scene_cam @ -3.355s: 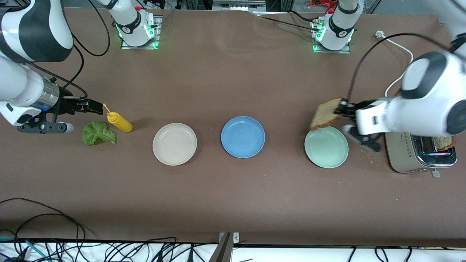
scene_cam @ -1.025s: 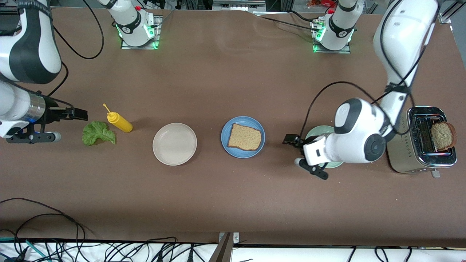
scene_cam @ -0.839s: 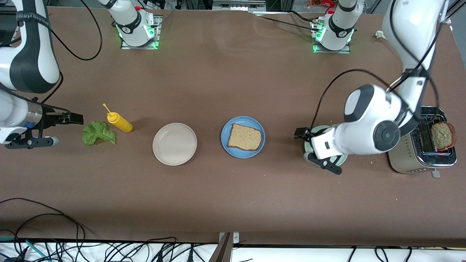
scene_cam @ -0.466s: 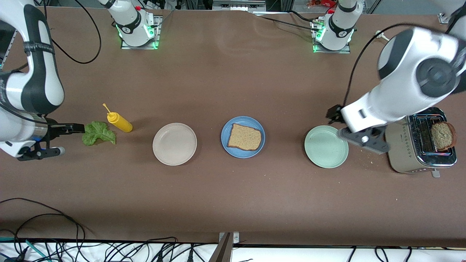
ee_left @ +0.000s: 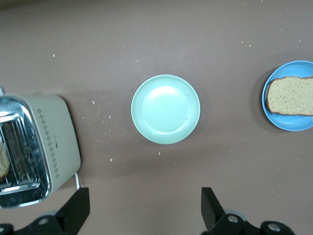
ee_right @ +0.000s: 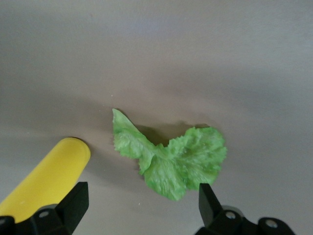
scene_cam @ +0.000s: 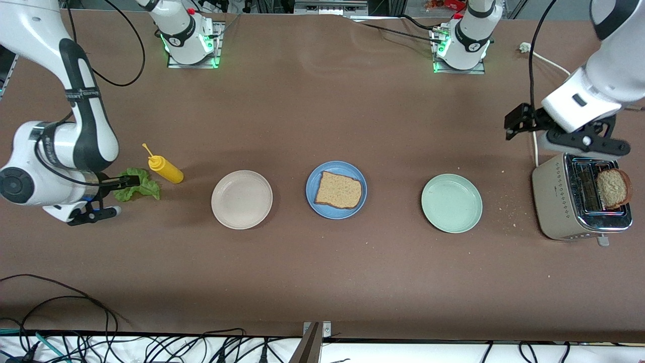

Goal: Make sandwich in blue plate with both arms
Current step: 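Lower the right gripper onto the lettuce leaf and grasp it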

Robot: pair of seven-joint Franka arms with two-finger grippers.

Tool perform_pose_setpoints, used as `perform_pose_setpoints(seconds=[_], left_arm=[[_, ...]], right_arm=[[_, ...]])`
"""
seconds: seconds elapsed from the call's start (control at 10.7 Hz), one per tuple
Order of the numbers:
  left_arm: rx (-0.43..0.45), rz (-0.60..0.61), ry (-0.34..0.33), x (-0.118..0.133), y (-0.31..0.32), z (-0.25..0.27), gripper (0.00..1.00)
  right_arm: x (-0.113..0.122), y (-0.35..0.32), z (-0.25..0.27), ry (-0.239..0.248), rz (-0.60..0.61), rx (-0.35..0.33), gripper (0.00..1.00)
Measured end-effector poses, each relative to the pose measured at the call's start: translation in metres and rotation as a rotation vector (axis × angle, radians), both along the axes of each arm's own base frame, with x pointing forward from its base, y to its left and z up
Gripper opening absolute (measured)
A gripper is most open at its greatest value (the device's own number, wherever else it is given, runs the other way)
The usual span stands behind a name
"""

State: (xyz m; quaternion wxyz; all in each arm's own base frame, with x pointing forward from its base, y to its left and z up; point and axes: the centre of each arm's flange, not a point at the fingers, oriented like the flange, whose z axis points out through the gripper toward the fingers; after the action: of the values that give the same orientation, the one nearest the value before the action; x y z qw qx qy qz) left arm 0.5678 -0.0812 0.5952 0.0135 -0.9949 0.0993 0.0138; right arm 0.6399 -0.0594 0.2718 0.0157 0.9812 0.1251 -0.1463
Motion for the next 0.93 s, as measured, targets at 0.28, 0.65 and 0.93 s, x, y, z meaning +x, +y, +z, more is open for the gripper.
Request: perform_pose_setpoints(seconds=[0.28,0.65,0.93], left_arm=[[0.007,-0.033,-0.002,-0.038,-0.019,0.004,1.00],[0.008,-0.036,0.002,-0.040,-0.021,0.002,1.00],[0.008,-0.028,0.003,-0.039,-0.017,0.002,1.00]], right_arm=[[-0.009,-0.025,-0.043,0.036,0.073,0.025,1.00],[-0.010,-0.038,-0.075,0.051,0.131,0.008,1.00],[-0.014,-0.038,-0.090,0.073,0.132,0.011,0.95]])
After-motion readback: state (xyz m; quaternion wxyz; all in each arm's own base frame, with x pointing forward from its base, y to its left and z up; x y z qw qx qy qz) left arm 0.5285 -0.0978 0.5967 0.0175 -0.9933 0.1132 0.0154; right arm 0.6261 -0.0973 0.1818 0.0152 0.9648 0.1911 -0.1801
